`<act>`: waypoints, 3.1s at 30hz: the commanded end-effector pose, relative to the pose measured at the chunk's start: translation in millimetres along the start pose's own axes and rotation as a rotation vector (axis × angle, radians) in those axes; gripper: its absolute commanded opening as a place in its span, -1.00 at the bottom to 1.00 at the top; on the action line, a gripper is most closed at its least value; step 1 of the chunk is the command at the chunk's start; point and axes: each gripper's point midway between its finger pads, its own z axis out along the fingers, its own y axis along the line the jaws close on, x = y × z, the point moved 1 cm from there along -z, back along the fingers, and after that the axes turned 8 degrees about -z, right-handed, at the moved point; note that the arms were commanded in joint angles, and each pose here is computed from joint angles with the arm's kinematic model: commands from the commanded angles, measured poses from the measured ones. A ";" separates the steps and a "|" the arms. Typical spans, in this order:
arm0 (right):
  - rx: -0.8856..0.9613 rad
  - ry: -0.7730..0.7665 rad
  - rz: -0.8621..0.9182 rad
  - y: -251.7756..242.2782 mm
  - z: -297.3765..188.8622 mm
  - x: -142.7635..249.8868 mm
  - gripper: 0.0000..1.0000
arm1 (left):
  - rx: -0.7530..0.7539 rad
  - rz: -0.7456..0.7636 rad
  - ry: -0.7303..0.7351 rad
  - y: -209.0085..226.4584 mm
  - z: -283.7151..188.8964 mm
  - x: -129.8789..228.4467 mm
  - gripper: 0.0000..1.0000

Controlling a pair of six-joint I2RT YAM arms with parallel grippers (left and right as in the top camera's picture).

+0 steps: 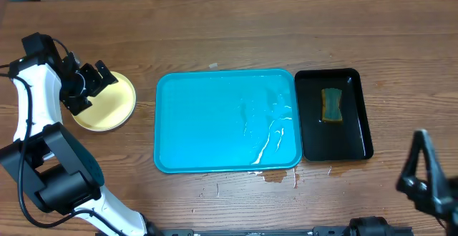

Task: Clean dirty plates on tray and stack at the side

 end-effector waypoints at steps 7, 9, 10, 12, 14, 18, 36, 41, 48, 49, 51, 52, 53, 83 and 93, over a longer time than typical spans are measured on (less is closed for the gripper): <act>0.001 -0.094 -0.026 -4.5 15.8 102.0 1.00 | 0.010 0.017 0.004 -1.0 0.6 0.8 1.00; 0.001 -0.119 -0.029 -5.0 15.5 123.3 1.00 | 0.010 0.017 0.004 -1.0 0.6 0.8 1.00; 0.000 -0.127 -0.030 -5.0 14.9 128.7 1.00 | 0.010 0.017 0.004 -1.0 0.6 0.8 1.00; 0.000 -0.146 -0.032 -5.1 12.4 145.9 1.00 | 0.010 0.017 0.004 -1.0 0.6 0.8 1.00; 0.000 -0.153 -0.033 -5.2 9.9 162.0 1.00 | 0.010 0.017 0.004 -1.0 0.6 0.8 1.00; 0.000 -0.157 -0.034 -5.3 5.1 192.7 1.00 | 0.010 0.017 0.004 -1.0 0.6 0.8 0.99; 0.057 0.293 0.013 -15.4 -5.4 335.0 1.00 | 0.010 0.017 0.004 -1.0 0.6 0.8 1.00; 0.095 0.367 0.010 -21.2 -11.5 351.5 1.00 | 0.010 0.017 0.004 -1.0 0.6 0.8 1.00; 0.060 0.370 -0.083 -18.3 -11.2 351.4 1.00 | 0.010 0.017 0.004 -1.0 0.6 0.8 1.00; 0.053 0.370 -0.105 -17.8 -11.1 351.4 1.00 | 0.010 0.017 0.004 -1.0 0.6 0.8 1.00; 0.048 0.371 -0.126 -17.7 -11.1 351.4 1.00 | 0.010 0.017 0.004 -1.0 0.6 0.8 1.00; 0.048 0.371 -0.129 -17.7 -11.1 351.4 1.00 | 0.010 0.017 0.004 -1.0 0.6 0.8 1.00; 0.048 0.371 -0.127 -17.6 -11.1 351.4 1.00 | 0.010 0.017 0.004 -1.0 0.6 0.8 1.00; 0.048 0.370 -0.127 -17.7 -11.1 351.2 1.00 | 0.010 0.017 0.004 -1.0 0.6 0.8 1.00; 0.048 0.370 -0.127 -17.7 -11.1 351.2 1.00 | 0.015 0.047 -0.004 -11.6 -3.2 5.3 1.00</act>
